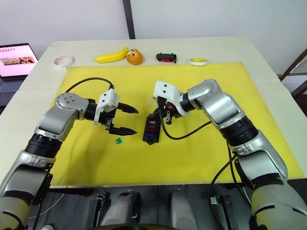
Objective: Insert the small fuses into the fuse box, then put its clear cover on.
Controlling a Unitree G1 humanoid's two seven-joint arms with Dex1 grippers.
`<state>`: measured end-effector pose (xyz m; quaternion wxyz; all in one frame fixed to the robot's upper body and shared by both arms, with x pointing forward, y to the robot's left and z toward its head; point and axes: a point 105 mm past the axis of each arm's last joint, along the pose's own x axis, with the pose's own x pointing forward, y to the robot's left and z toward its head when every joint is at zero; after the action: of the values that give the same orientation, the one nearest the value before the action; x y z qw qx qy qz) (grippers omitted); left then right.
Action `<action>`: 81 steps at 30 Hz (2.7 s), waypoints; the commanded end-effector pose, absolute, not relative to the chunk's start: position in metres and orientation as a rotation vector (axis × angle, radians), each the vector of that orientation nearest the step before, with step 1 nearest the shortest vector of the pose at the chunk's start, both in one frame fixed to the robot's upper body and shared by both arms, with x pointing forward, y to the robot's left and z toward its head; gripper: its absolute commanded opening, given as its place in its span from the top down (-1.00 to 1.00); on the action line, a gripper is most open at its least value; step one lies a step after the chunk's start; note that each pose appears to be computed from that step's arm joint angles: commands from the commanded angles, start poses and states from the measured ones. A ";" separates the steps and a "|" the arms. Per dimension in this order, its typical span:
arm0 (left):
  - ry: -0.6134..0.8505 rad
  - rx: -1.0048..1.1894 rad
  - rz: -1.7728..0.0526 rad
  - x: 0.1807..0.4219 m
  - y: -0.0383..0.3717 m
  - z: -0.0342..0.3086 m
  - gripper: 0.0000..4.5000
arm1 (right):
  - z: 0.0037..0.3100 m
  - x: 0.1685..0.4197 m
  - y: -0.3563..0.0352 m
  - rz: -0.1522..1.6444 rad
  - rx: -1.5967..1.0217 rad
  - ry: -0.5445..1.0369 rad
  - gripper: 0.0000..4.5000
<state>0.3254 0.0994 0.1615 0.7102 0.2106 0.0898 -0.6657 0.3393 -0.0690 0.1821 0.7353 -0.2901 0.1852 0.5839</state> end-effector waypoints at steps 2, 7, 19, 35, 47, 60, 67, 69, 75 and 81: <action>0.152 0.501 -1.489 0.325 0.094 0.173 -0.99 | 0.191 0.339 -0.069 1.279 -0.629 0.364 1.00; 0.151 0.499 -1.487 0.326 0.094 0.173 -0.99 | 0.186 0.340 -0.071 1.271 -0.619 0.378 1.00; 0.151 0.495 -1.484 0.326 0.094 0.173 -0.99 | 0.185 0.342 -0.070 1.269 -0.606 0.377 1.00; 0.151 0.496 -1.483 0.325 0.094 0.172 -0.99 | 0.184 0.345 -0.068 1.266 -0.594 0.375 1.00; 0.154 0.498 -1.482 0.324 0.095 0.170 -0.99 | 0.198 0.342 -0.068 1.281 -0.578 0.341 1.00; 0.147 0.498 -1.481 0.325 0.093 0.171 -0.99 | 0.189 0.342 -0.066 1.295 -0.610 0.358 1.00; 0.147 0.497 -1.476 0.325 0.094 0.171 -0.99 | 0.184 0.344 -0.066 1.298 -0.611 0.367 1.00; 0.147 0.497 -1.475 0.325 0.094 0.171 -0.99 | 0.181 0.345 -0.067 1.299 -0.608 0.374 1.00; 0.146 0.496 -1.475 0.324 0.093 0.171 -0.99 | 0.171 0.346 -0.070 1.297 -0.607 0.407 1.00; 0.146 0.496 -1.475 0.324 0.093 0.171 -0.99 | 0.165 0.344 -0.073 1.305 -0.612 0.428 1.00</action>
<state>0.3267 0.0967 0.1621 0.7148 0.2105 0.0845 -0.6615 0.3458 -0.0735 0.1675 0.7368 -0.2722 0.1925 0.5882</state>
